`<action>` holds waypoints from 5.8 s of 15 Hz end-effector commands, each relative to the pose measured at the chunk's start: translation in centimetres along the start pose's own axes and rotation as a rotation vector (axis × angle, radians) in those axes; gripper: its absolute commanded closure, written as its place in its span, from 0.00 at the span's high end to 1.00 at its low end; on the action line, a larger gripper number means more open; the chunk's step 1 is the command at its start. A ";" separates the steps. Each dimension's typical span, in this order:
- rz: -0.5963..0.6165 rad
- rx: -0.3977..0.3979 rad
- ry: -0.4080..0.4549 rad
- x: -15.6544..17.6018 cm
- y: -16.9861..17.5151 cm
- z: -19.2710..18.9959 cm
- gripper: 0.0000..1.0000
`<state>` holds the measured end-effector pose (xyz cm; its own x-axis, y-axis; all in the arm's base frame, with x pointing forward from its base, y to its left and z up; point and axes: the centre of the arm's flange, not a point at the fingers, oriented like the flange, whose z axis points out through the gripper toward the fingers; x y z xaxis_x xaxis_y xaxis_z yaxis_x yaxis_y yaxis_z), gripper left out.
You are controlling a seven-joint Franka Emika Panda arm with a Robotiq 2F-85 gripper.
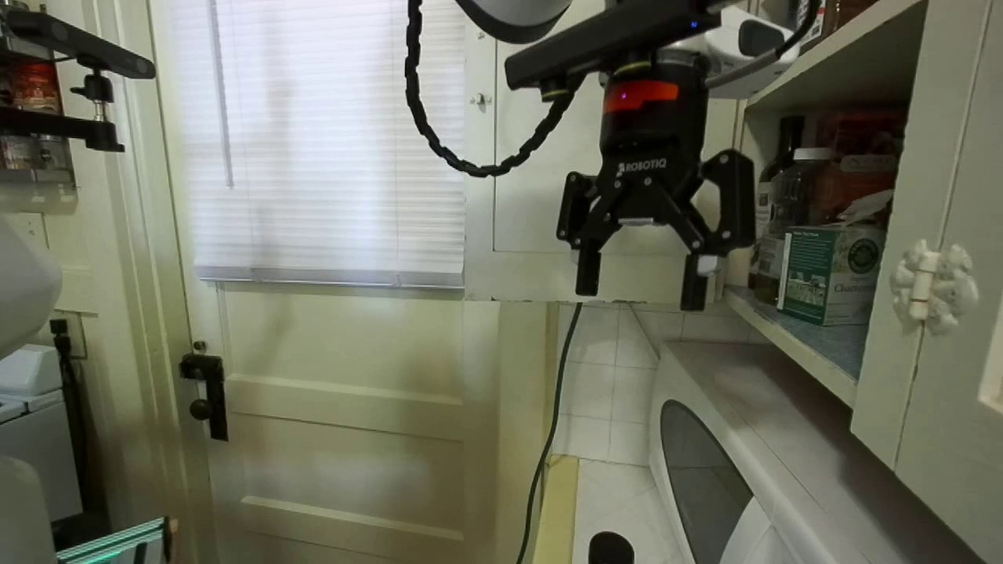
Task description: Put the bottle in the top cabinet
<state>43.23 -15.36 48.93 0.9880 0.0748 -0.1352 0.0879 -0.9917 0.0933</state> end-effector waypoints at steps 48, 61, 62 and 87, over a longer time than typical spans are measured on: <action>-0.248 0.143 0.236 -2.2 -0.6 24.0 1.00; -0.232 0.125 0.432 -1.9 -2.0 25.7 1.00; -0.231 0.128 0.437 -1.9 -1.9 25.8 1.00; -0.224 0.065 0.438 -1.9 -1.9 23.7 0.21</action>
<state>38.69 -16.54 22.85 0.8937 0.3380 0.2951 0.3402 -0.9393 0.0454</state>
